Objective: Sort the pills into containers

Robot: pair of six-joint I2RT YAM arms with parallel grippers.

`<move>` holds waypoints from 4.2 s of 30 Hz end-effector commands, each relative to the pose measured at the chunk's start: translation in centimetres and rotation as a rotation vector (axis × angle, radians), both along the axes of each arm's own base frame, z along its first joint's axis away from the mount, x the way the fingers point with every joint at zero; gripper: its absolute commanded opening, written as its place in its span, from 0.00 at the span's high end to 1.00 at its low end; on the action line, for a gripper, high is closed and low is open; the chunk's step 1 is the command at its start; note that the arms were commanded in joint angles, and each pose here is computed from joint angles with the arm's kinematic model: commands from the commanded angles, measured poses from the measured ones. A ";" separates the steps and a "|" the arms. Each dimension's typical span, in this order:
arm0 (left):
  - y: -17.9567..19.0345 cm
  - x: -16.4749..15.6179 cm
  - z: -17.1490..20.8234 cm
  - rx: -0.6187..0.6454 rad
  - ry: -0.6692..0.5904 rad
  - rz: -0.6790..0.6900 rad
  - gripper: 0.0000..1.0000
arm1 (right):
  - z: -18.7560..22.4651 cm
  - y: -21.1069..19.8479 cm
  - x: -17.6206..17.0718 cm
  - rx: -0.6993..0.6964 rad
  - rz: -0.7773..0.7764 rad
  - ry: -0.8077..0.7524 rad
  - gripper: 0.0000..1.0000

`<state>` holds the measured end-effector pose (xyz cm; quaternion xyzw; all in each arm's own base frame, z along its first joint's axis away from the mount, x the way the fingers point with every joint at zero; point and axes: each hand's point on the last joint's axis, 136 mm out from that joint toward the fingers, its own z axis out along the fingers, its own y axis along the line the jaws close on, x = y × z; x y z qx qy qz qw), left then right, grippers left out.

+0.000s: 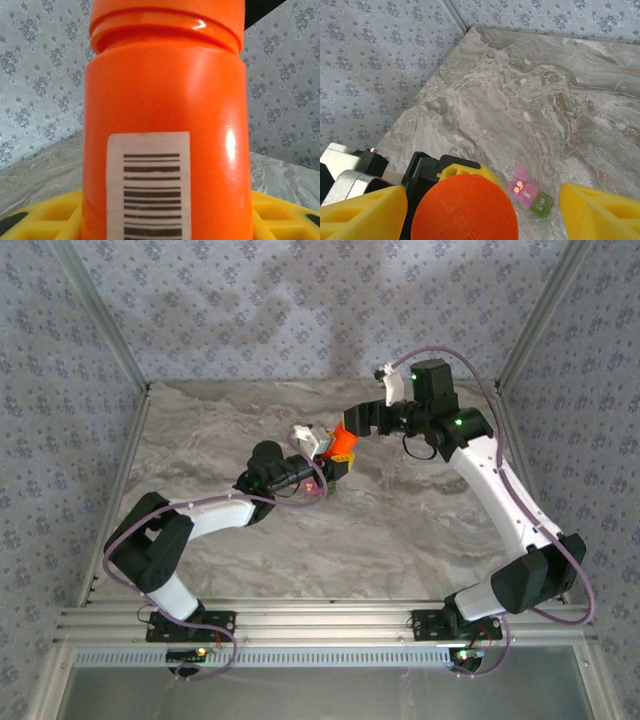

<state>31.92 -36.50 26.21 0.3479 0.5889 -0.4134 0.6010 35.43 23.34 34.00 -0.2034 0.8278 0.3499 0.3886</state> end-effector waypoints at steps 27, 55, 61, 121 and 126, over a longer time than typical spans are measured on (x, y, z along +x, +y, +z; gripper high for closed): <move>-0.5 -0.4 2.8 -0.048 -0.069 -0.017 1.00 | -0.8 1.0 -2.1 0.013 0.091 0.047 0.24; -0.6 -0.6 3.5 -0.011 -0.107 -0.021 1.00 | -3.4 3.2 -2.3 -0.034 0.069 0.174 0.47; -0.6 -0.5 3.3 -0.008 -0.105 -0.010 1.00 | -3.7 4.0 -2.5 -0.035 0.048 0.184 0.46; -1.2 -1.1 3.9 -0.018 -0.098 -0.048 1.00 | -2.1 -0.2 -1.3 -0.016 0.042 0.133 0.51; -1.5 -1.0 4.0 0.038 -0.127 -0.034 1.00 | -4.0 0.2 -1.2 -0.022 -0.037 0.244 0.52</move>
